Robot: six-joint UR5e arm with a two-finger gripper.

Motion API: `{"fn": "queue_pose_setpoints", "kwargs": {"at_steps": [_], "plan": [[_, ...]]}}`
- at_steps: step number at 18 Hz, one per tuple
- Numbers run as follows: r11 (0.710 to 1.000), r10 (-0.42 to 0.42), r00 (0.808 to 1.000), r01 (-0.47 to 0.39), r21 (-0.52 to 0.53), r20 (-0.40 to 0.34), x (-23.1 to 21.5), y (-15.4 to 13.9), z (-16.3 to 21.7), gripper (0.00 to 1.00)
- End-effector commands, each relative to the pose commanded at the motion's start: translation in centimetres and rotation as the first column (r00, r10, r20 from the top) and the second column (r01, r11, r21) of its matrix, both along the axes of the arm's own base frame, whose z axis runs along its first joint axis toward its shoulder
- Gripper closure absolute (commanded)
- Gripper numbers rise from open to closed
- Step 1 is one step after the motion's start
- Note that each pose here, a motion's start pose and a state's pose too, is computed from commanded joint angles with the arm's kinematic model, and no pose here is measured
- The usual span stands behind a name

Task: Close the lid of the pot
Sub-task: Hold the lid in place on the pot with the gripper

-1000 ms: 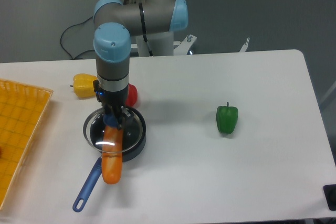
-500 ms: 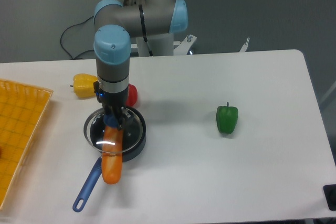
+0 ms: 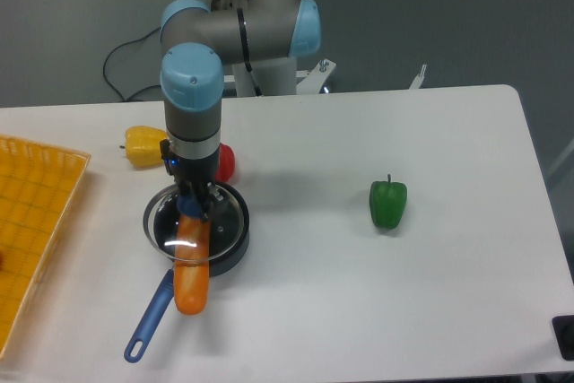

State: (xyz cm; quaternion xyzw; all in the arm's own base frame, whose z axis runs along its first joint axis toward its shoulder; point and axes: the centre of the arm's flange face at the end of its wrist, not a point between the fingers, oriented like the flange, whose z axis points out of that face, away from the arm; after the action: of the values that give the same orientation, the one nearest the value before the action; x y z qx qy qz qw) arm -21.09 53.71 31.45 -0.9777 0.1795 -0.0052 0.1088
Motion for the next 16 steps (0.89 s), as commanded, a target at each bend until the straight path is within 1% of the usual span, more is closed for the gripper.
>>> {"fn": "queue_pose_setpoints", "kwargs": {"at_steps": [6,16], "plan": [[1.000,-0.004,1.000,0.005,0.017,-0.014,-0.35,0.47,-0.33,0.58],[1.000,-0.006,1.000,0.006,0.013,-0.010,-0.27,0.37,-0.56,0.58]]}}
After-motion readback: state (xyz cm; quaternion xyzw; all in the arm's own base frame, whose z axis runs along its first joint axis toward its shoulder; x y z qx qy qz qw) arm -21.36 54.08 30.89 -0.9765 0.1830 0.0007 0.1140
